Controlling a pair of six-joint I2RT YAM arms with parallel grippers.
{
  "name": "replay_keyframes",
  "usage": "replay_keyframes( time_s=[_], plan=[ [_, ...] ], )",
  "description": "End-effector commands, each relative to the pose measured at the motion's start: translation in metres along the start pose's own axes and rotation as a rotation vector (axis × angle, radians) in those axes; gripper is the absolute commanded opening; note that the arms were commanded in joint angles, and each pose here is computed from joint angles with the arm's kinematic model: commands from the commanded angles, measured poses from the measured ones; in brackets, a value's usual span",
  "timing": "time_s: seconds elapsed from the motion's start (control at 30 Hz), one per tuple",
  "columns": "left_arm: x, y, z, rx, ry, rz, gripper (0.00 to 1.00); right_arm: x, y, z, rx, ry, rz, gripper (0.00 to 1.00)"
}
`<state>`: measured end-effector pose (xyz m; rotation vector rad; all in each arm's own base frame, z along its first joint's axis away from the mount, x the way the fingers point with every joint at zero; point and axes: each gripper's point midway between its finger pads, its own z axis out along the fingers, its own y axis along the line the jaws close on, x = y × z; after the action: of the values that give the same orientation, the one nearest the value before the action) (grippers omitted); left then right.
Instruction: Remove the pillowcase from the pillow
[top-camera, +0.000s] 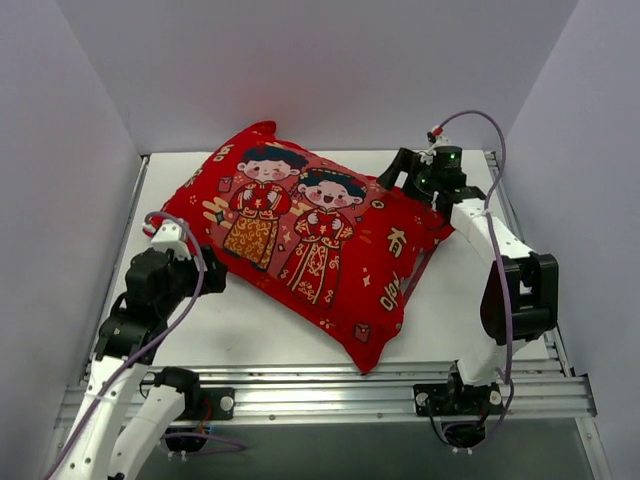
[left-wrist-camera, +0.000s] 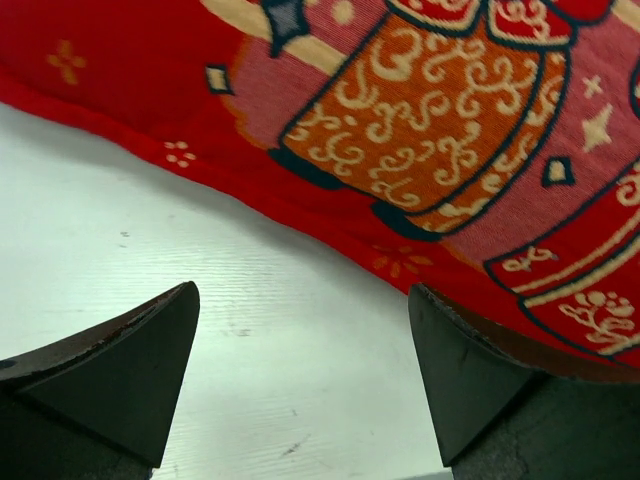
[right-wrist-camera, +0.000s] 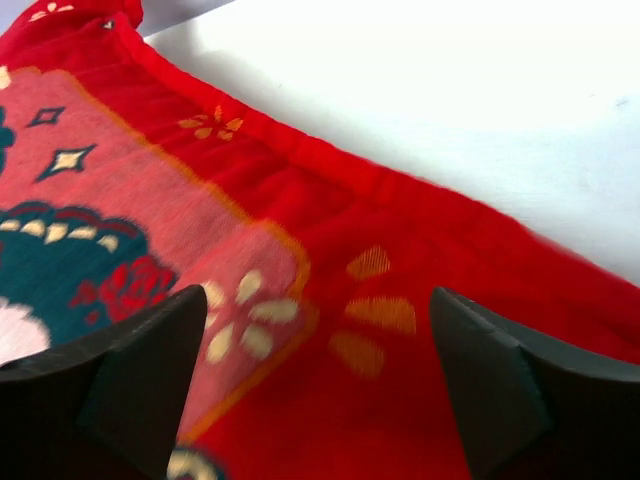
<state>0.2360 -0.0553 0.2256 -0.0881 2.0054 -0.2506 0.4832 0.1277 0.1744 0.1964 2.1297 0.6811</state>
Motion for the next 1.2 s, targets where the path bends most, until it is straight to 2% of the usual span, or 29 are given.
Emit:
replay_keyframes(
  time_s=[0.0,0.1,0.17,0.3,0.4,0.53,0.57,0.73,0.9,1.03,1.13,1.17],
  plan=[
    [-0.019,-0.045,0.001,0.209,0.008,-0.016,0.94,-0.036,0.013,-0.05,0.1,-0.135,-0.049,0.9],
    [-0.03,-0.061,0.006,0.23,0.034,-0.014,0.94,-0.045,0.009,-0.097,0.184,-0.244,-0.025,0.96],
    [-0.034,-0.08,0.015,0.252,0.046,-0.004,0.94,-0.039,0.007,-0.111,0.201,-0.261,-0.015,0.96],
    [-0.04,-0.102,0.041,0.196,0.046,-0.001,0.94,-0.016,0.014,-0.133,0.19,-0.236,-0.008,0.96],
    [-0.052,-0.121,0.068,0.182,0.028,-0.059,0.94,0.007,0.006,-0.133,0.22,-0.21,0.021,0.96],
    [-0.06,-0.135,0.105,0.165,-0.018,-0.152,0.94,0.042,-0.001,-0.115,0.208,-0.122,0.029,0.95],
    [-0.055,-0.133,0.12,0.13,-0.015,-0.171,0.94,0.051,0.011,-0.107,0.153,-0.093,-0.003,0.95],
    [-0.029,-0.083,0.15,-0.092,0.052,-0.248,0.94,0.096,0.061,-0.068,-0.034,-0.008,-0.092,0.95],
    [-0.013,-0.045,0.158,-0.154,0.082,-0.308,0.94,0.129,0.088,-0.033,-0.111,0.06,-0.085,0.95],
    [-0.027,-0.04,0.147,-0.131,0.062,-0.235,0.94,0.117,0.11,-0.023,-0.157,0.021,-0.077,0.95],
    [-0.051,-0.065,0.134,-0.041,0.041,-0.17,0.94,0.106,0.12,-0.023,-0.158,0.005,-0.095,0.95],
    [-0.048,-0.081,0.126,-0.008,0.065,-0.088,0.94,0.093,0.128,-0.024,-0.164,-0.018,-0.105,0.95]
  ],
)
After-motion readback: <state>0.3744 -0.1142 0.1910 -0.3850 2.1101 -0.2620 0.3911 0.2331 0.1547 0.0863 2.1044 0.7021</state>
